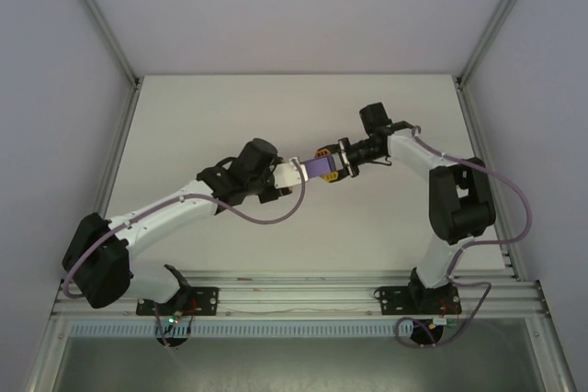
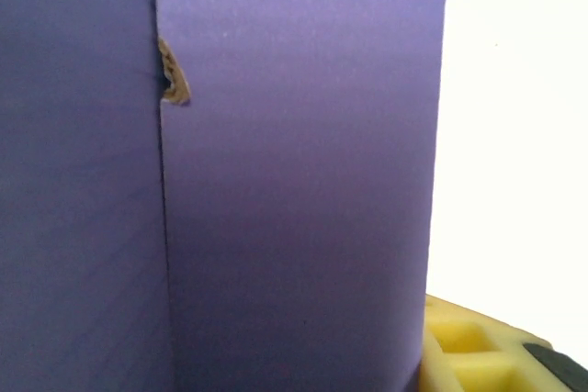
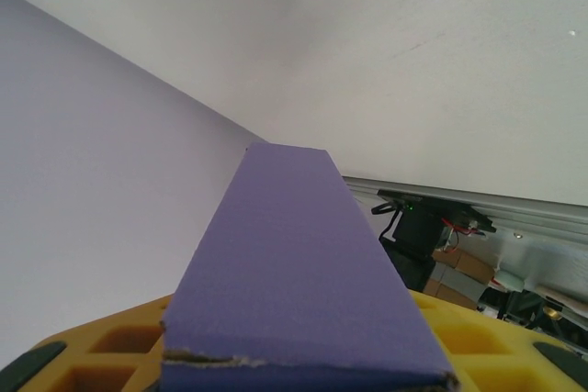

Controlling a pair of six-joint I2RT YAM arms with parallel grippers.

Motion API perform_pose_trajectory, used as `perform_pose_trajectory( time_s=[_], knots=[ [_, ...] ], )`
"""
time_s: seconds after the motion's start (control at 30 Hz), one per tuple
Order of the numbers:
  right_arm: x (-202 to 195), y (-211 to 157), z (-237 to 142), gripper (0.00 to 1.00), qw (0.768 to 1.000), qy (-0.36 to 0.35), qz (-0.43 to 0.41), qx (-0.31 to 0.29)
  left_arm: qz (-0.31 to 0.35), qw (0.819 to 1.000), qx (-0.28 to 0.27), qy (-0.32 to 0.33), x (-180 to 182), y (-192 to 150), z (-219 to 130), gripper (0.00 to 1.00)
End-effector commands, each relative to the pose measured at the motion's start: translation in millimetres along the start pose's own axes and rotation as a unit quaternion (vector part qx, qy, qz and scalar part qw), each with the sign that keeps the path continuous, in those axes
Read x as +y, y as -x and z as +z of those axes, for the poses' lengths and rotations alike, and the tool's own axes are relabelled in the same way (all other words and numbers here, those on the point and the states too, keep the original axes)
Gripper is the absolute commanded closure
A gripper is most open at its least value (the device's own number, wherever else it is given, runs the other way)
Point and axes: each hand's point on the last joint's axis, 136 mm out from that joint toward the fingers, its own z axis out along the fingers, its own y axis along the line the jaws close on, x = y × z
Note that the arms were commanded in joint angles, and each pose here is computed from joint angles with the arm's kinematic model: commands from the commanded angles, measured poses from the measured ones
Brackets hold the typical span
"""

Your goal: Assemble paper box

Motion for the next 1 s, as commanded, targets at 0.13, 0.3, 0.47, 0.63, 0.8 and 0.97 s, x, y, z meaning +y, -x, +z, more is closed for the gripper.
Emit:
perform_pose_trajectory(
  time_s=[0.13, 0.3, 0.47, 0.63, 0.8, 0.97],
  knots=[
    [7.8, -19.6, -9.3, 0.37, 0.998, 0.007, -0.055, -0.008, -0.005, 1.0, 0.003, -0.006, 9.3, 10.6, -5.6, 0.67],
    [15.5, 8.1, -45.8, 0.0, 0.986, 0.023, -0.104, -0.127, 0.0, 0.999, 0.024, -0.033, -4.5, -4.3, -6.5, 0.68],
    [-5.6, 53.6, -148.9, 0.0, 0.889, -0.154, -0.206, -0.38, -0.007, 0.995, 0.069, -0.077, -20.6, -31.7, -1.6, 0.68],
    [21.1, 39.2, -230.4, 0.0, 0.719, -0.205, -0.366, -0.553, -0.053, 0.983, 0.095, -0.148, -27.8, -51.2, 6.4, 0.67],
    [30.6, 6.4, -217.3, 0.0, 0.613, -0.155, -0.554, -0.541, -0.058, 0.977, 0.111, -0.173, -26.6, -54.7, 21.5, 0.67],
    [-11.4, -61.4, -111.2, 0.0, 0.486, -0.092, -0.822, -0.281, -0.058, 0.968, 0.129, -0.208, -27.8, -54.5, 42.2, 0.68]
  ],
)
